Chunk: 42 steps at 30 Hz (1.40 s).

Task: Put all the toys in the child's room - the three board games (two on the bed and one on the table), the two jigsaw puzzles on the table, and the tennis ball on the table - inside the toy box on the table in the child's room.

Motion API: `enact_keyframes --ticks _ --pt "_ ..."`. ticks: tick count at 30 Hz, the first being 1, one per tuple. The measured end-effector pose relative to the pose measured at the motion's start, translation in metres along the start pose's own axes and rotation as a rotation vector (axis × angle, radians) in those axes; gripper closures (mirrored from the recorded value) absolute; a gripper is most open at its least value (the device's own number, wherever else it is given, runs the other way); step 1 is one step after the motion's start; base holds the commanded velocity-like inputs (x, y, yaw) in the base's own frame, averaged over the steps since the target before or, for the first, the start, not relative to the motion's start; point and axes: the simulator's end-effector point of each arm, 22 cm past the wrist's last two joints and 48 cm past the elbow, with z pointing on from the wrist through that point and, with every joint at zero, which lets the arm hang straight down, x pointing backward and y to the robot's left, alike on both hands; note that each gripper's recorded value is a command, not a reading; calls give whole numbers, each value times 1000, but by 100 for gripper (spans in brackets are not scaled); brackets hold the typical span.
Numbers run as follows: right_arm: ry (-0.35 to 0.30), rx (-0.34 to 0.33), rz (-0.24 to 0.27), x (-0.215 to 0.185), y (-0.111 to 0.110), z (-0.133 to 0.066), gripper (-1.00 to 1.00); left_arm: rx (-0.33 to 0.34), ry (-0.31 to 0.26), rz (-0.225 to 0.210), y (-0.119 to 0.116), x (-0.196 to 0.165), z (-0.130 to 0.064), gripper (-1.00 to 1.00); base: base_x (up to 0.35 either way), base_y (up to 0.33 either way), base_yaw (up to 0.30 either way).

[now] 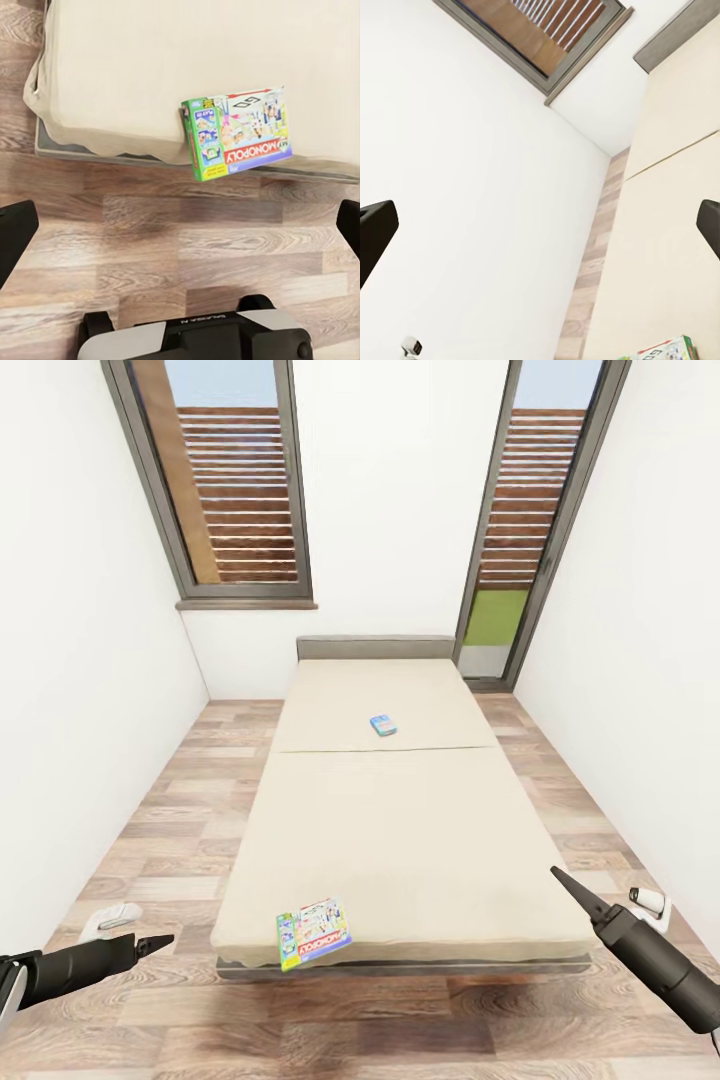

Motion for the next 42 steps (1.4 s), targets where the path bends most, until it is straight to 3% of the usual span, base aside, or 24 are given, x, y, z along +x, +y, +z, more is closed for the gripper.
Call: enact_keyframes --ticks 10,19,42 --pt "-6 -30 -19 -2 6 5 -100 11 -9 2 -1 -5 4 -100 0 0 0" --pt "-37 -77 7 12 16 18 -100 21 -22 1 -2 -10 7 -100 0 0 0" --pt "-64 -102 -23 9 12 20 -100 38 -31 -21 -5 -16 16 -100 0 0 0"
